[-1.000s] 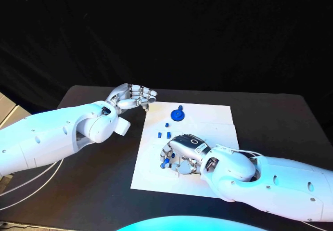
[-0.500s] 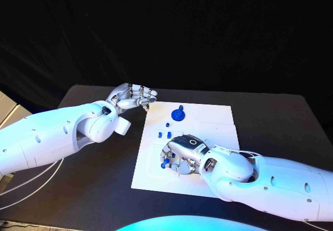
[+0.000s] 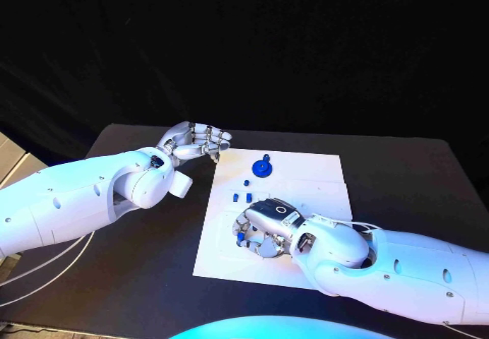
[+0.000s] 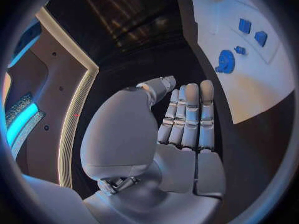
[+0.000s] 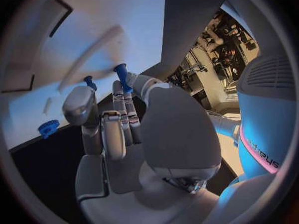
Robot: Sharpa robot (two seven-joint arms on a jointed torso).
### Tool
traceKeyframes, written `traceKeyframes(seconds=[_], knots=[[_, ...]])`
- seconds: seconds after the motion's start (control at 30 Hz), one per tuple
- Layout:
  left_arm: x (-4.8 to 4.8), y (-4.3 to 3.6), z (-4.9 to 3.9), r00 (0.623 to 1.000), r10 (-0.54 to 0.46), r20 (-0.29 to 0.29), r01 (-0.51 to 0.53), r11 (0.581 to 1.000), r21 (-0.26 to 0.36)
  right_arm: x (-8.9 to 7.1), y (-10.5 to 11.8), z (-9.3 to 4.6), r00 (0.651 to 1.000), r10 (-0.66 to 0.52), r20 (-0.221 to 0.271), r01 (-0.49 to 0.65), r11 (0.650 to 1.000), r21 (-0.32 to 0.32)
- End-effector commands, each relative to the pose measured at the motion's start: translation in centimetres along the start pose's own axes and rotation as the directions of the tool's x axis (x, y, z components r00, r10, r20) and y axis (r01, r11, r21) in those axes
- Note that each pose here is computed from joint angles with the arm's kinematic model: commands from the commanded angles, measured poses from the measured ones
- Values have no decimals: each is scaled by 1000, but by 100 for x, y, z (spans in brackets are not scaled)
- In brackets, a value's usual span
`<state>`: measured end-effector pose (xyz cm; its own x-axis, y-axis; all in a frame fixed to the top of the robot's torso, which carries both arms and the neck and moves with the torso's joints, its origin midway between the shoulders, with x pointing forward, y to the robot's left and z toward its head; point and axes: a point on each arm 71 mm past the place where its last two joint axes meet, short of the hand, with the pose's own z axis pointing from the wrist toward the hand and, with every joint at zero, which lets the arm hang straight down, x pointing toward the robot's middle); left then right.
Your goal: Assemble the parts on the task board
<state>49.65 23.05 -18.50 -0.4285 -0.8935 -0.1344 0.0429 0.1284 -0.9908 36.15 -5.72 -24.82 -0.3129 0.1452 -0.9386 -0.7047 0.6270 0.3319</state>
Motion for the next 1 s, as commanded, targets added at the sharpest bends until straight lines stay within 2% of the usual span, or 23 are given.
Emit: traceKeyframes(seconds=[0.03,0.33,0.6,0.7,0.87,1.0], knots=[[19,-8,2,1000,-11,-14,11,1000,6,41,14,2,1000,-2,-31,1,1000,-20],[16,-7,2,1000,-10,-13,10,1000,5,28,6,-9,1000,7,-7,-7,1000,-24],[13,-6,2,1000,-10,-13,10,1000,4,-36,-12,-78,997,36,63,-34,999,-30],[9,-4,1,1000,-10,-12,10,1000,4,-93,-39,-153,993,63,99,-60,998,-31],[-4,0,-3,1000,-9,-10,9,1000,2,-325,-213,-300,977,156,143,-159,987,11],[-26,10,-16,1000,-11,-5,11,1000,-1,-607,-505,-457,946,272,178,-292,951,99]])
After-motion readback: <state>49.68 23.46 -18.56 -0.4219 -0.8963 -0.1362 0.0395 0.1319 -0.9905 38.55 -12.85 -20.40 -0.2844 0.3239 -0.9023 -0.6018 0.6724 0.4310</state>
